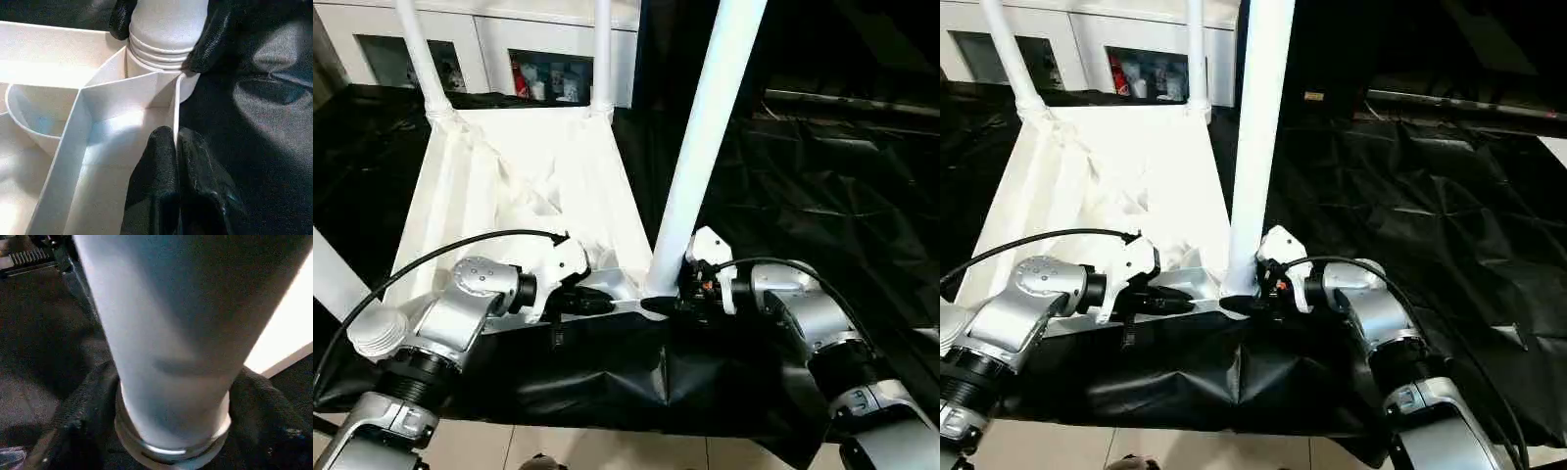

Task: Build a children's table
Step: Rotate leg to tighten

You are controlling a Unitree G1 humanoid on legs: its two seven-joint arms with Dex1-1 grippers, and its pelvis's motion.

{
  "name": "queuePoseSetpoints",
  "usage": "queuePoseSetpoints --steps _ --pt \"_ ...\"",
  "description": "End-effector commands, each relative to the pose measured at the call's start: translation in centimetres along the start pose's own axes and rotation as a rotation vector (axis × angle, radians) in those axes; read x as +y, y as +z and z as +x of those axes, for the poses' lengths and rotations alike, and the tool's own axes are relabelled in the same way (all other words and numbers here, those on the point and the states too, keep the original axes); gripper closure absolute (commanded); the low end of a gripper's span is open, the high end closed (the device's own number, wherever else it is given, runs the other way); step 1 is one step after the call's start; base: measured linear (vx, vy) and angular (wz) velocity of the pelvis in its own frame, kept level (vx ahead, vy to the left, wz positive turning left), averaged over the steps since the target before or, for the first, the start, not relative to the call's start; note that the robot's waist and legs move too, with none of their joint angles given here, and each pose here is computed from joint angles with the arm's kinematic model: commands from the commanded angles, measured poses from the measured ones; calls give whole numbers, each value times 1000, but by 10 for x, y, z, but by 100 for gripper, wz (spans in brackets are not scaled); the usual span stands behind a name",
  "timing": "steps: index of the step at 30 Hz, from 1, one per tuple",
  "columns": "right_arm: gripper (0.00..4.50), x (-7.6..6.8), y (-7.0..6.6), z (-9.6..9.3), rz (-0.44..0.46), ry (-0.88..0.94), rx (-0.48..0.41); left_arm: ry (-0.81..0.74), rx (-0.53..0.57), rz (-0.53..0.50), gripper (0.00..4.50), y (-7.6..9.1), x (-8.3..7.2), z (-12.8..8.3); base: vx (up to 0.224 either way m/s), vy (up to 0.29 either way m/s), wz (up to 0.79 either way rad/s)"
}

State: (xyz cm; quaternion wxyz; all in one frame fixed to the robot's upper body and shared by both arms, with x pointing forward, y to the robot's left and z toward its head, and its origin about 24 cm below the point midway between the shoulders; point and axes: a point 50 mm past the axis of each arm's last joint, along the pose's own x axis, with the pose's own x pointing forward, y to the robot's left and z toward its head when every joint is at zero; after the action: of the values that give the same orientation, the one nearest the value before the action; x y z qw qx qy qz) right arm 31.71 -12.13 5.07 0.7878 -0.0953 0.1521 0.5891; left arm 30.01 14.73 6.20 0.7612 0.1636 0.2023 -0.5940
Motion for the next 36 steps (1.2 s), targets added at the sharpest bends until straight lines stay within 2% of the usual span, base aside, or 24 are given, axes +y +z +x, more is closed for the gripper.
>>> queuePoseSetpoints --steps 1,7,11,12,13,14,15,16,17,20,25,26,30,32,36 --pt "168 0 6 4 -12 19 -19 -53 -35 16 450 7 -6 8 0 0 0" --pt "175 -1 5 5 -3 -3 -31 -50 -29 11 450 5 -7 8 0 0 0" --pt "175 -6 4 8 24 -109 -71 9 -32 -20 450 4 -3 11 0 0 0" --pt "175 -13 1 13 83 -266 -96 103 -35 -45 450 4 4 18 0 0 0" --pt "175 -15 0 15 106 -320 -102 136 -35 -49 450 4 7 21 0 0 0" --pt "176 -15 0 15 106 -320 -102 136 -35 -49 450 4 7 21 0 0 0" --pt "176 -15 -4 23 182 -427 -126 205 -33 -68 450 6 10 31 0 0 0" --pt "176 -15 -5 25 201 -450 -132 218 -34 -72 450 7 10 34 0 0 0" --pt "176 -13 -9 34 271 -538 -143 255 -44 -90 450 11 11 45 0 0 0" --pt "176 -8 -10 46 330 -601 -149 273 -59 -98 450 20 10 57 0 0 0" --pt "176 -2 -1 58 338 -563 -206 260 -74 -85 450 27 10 65 0 0 0" --pt "121 -2 1 58 345 -557 -220 261 -72 -82 450 27 10 65 0 0 0" --pt "90 -7 10 49 346 -515 -277 243 -55 -71 450 21 10 57 0 0 0" --pt "64 -8 13 45 301 -461 -262 229 -49 -64 450 18 9 52 0 0 0" --pt "56 -3 16 31 170 -278 -205 174 -41 -44 450 13 6 43 0 0 0"
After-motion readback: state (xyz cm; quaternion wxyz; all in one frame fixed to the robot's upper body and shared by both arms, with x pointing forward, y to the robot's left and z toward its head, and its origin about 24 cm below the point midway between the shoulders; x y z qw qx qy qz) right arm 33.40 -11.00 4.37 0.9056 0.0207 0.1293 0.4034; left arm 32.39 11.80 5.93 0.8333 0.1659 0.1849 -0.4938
